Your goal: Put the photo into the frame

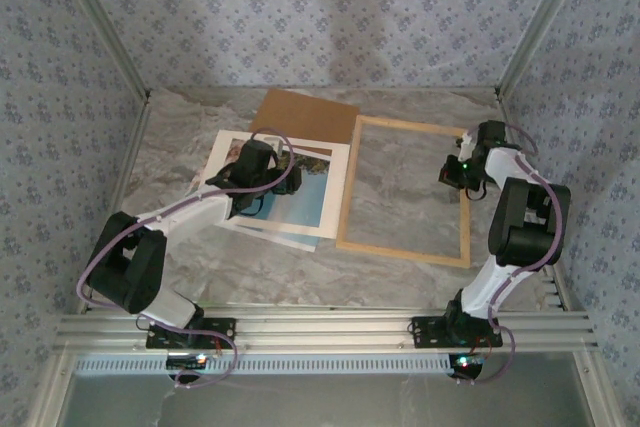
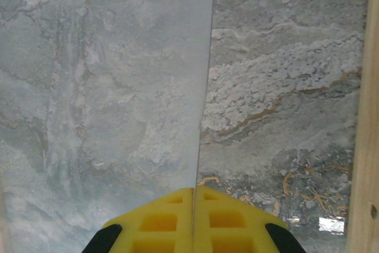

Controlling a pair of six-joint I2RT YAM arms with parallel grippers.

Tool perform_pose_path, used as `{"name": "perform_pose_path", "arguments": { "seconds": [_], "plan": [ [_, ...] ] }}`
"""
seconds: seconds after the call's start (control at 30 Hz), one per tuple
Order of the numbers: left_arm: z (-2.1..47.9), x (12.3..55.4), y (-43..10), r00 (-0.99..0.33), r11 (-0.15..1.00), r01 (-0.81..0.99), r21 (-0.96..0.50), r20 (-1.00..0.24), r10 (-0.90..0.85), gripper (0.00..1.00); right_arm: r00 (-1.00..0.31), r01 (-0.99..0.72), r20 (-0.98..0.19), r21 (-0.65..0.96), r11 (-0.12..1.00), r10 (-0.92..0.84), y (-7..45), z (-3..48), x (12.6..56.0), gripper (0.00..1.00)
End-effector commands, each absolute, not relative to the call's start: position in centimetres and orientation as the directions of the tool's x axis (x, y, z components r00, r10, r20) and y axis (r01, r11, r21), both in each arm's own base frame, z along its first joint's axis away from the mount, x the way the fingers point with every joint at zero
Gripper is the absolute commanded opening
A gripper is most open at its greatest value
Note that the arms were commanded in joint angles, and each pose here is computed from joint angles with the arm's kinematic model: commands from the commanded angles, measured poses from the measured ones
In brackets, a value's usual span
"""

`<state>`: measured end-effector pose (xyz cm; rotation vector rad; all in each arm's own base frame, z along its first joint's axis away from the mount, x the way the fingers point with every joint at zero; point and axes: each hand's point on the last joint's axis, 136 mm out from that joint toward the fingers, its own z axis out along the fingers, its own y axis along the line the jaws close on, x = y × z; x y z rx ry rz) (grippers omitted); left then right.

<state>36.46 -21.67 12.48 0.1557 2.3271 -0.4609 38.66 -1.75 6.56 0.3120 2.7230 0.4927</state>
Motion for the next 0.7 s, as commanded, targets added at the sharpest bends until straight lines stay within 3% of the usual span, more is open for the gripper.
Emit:
{"name": "perform_pose_path", "arguments": {
  "seconds": [0.0, 0.67],
  "plan": [
    [13.3, 37.0, -22.3, -0.702, 0.918, 0.270, -0.290, -0.712, -0.018, 0.75, -0.913, 0.151, -0.311, 0.341, 0.928, 0.263, -2.8, 7.0, 38.7, 0.00],
    [13.4, 36.9, -22.9, -0.707, 0.903, 0.285, -0.321, -0.706, -0.027, 0.75, -0.898, 0.161, -0.346, 0.316, 0.935, 0.271, -4.4, 8.2, 39.5, 0.00]
  ]
}}
